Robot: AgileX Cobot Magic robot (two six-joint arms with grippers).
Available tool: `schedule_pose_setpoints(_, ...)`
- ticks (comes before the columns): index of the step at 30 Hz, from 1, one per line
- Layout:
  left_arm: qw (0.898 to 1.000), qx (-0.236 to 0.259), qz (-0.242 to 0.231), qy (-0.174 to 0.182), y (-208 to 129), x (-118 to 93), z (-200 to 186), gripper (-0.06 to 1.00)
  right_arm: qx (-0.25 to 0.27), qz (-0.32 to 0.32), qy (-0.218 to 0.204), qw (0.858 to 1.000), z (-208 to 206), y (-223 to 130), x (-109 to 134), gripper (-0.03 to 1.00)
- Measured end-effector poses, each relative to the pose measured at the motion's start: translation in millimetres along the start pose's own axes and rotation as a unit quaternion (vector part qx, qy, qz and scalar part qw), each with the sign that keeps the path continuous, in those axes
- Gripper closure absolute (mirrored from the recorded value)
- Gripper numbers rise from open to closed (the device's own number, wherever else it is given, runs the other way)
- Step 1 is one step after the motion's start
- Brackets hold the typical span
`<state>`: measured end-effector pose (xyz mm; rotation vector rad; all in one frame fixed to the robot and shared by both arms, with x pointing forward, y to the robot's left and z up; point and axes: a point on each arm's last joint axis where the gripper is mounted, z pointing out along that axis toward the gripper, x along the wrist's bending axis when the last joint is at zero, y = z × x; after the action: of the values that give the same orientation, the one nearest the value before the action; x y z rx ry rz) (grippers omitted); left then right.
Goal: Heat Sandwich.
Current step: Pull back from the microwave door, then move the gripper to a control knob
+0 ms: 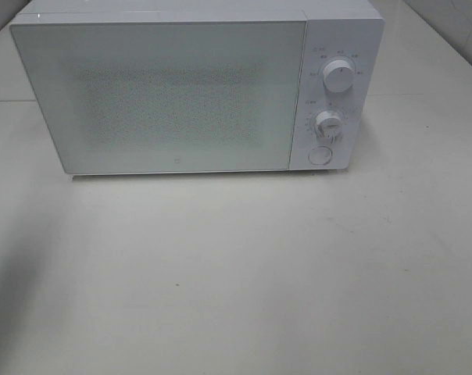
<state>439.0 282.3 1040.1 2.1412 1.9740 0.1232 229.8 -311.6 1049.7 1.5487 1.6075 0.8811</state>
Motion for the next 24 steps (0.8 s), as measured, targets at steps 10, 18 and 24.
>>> schedule_pose_setpoints(10,0.993,-0.101,-0.052,0.038,-41.7,18.6,-46.7,-0.03,0.0,0.0,0.0,1.0,0.0,0.0,0.0,0.24)
schedule_pose_setpoints(18,0.984,-0.168,-0.042,0.045,-92.8,10.3,-48.5,-0.03,0.0,0.0,0.0,1.0,0.0,0.0,0.0,0.24)
schedule_pose_setpoints(24,0.973,-0.222,-0.036,0.05,-123.6,5.5,-47.6,-0.03,0.0,0.0,0.0,1.0,0.0,0.0,0.0,0.24)
